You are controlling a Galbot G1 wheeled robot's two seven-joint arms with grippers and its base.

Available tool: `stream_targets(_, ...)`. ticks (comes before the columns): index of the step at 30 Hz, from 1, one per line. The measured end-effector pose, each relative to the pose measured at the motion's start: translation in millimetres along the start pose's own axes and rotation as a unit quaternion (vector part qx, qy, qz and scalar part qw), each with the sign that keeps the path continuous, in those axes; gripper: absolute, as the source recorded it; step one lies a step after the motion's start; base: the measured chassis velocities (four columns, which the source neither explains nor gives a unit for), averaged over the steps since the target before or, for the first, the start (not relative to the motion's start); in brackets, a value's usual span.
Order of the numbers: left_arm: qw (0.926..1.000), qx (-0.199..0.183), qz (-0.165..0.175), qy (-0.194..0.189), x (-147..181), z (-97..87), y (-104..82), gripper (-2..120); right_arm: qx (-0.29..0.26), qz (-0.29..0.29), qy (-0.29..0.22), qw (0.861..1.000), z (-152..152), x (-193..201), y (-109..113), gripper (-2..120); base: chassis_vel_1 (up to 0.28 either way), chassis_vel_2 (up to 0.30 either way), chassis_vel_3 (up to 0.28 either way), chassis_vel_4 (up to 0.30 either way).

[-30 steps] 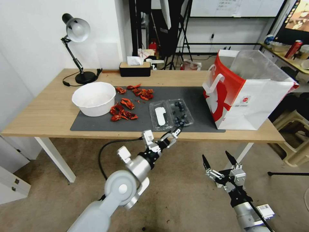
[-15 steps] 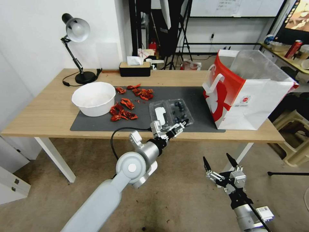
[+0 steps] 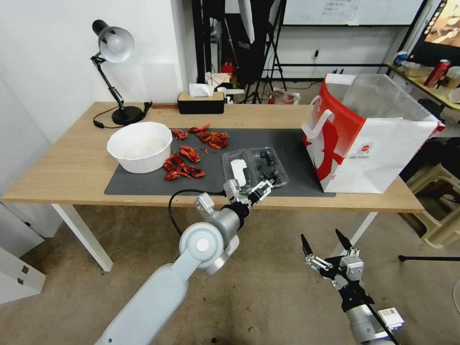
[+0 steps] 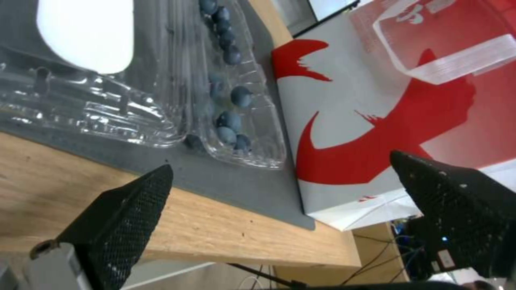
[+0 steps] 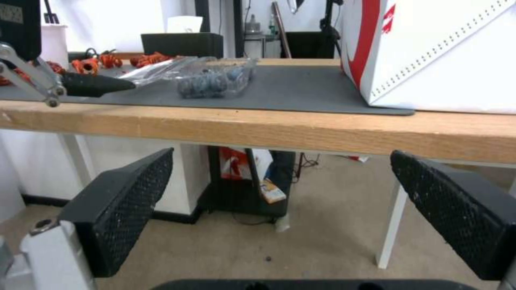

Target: Close the takeout container lid, then place the container into the takeout bag.

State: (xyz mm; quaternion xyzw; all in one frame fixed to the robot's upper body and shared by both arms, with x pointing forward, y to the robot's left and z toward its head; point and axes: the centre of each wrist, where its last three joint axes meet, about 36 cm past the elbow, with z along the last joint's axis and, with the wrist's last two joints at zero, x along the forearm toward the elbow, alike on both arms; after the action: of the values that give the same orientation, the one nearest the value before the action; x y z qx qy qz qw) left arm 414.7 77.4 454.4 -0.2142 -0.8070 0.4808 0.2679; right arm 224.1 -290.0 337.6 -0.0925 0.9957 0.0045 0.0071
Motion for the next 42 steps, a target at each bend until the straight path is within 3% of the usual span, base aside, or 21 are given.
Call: stream_targets(42, 0.9991, 0.03, -0.021, -0.023, -14, -7.1, 11.8, 100, 0.002, 0.003, 0.0, 1.0, 4, 1, 2, 100, 0.0, 0.0, 0.0, 0.0)
